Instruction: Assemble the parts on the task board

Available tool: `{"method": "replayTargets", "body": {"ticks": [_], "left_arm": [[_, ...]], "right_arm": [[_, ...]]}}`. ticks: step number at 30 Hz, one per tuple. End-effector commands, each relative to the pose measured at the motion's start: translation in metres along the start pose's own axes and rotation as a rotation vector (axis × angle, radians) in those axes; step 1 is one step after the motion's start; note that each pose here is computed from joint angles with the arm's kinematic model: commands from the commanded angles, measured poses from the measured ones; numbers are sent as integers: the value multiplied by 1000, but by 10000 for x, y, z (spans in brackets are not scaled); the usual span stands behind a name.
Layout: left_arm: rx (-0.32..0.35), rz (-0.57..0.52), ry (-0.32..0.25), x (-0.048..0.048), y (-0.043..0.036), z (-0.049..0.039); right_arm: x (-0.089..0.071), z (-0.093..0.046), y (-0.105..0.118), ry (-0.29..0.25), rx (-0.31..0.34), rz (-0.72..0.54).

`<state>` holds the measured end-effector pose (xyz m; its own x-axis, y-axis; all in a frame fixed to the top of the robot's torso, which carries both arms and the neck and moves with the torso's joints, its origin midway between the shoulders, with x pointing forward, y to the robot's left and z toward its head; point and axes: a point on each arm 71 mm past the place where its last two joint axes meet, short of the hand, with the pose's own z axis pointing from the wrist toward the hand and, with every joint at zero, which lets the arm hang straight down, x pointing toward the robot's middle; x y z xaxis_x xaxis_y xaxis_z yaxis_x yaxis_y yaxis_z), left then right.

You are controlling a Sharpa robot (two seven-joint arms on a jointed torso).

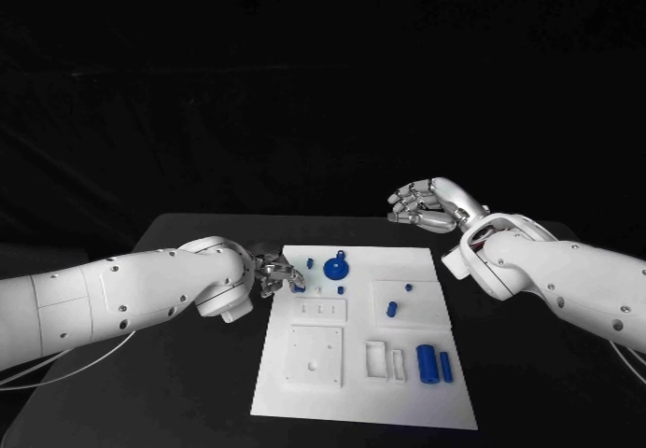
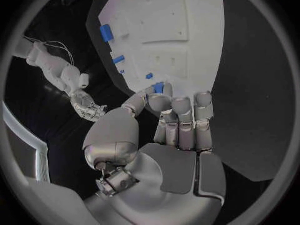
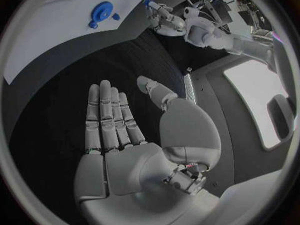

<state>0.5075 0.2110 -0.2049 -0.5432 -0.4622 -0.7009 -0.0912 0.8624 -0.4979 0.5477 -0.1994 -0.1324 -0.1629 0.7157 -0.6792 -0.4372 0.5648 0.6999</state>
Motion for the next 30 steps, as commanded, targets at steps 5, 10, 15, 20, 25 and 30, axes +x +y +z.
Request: {"method": "replayTargets", "body": {"ticks": [5, 10, 15, 20, 25, 30], "left_arm": [[-4, 69, -26, 60, 32, 28], [-10, 68, -20, 101, 70, 50], [0, 72, 3, 192, 48, 66], [2, 70, 7, 205, 46, 63], [5, 66, 13, 212, 42, 59], [12, 57, 27, 242, 9, 52]], "right_arm": [[-74, 16, -56, -19, 15, 132], [-84, 21, -69, -15, 22, 146], [-86, 23, -70, -16, 26, 148], [-90, 24, -77, -18, 30, 148], [-92, 23, -87, -15, 37, 148], [-87, 29, -87, -15, 39, 148]]}}
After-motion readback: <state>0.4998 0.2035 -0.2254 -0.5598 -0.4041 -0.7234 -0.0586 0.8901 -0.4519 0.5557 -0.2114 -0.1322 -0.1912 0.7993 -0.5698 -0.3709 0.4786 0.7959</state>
